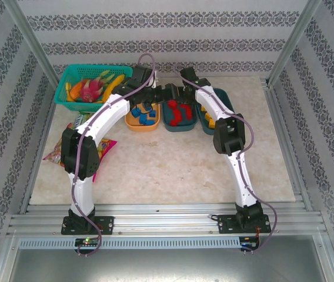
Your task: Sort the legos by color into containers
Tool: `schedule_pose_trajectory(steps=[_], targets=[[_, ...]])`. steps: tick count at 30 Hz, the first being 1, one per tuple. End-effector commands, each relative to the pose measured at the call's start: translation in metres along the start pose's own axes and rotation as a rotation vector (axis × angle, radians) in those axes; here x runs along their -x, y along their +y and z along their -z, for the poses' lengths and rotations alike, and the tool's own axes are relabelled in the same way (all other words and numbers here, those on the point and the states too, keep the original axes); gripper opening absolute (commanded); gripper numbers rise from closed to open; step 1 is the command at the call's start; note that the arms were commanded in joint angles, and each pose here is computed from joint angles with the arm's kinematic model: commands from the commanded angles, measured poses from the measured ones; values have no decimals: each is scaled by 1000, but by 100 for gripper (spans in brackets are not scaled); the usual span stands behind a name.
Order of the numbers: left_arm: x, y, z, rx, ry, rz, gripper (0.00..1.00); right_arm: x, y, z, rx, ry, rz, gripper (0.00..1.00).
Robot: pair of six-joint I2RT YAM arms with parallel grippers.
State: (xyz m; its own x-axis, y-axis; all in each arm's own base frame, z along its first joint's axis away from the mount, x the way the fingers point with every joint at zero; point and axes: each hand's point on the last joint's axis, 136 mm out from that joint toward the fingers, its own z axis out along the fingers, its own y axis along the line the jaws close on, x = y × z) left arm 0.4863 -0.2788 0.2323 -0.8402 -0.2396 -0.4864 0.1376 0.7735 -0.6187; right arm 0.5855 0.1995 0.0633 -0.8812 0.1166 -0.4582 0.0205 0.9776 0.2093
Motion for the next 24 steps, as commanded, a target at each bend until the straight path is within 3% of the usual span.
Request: schedule_pose_trajectory(steps=[1,9,16,20,22,24], targets=[[5,4,5,3,16,0,98,2,0,-4,9,8,21,42],[-1,6,6,6,27,2,98,9,4,6,37,1,34,55],[2,6,35,41,-24,-14,99,43,30,94,74,-152,55,59],[-9,28,71,100,-91,28,100,42,30,155,50,-282,44,71],[-20,45,88,106,-121,77,100,29,25,181,43,-342,45,98],[-36,65,106,118,-153,106,100,5,12,204,40,-393,32,98]])
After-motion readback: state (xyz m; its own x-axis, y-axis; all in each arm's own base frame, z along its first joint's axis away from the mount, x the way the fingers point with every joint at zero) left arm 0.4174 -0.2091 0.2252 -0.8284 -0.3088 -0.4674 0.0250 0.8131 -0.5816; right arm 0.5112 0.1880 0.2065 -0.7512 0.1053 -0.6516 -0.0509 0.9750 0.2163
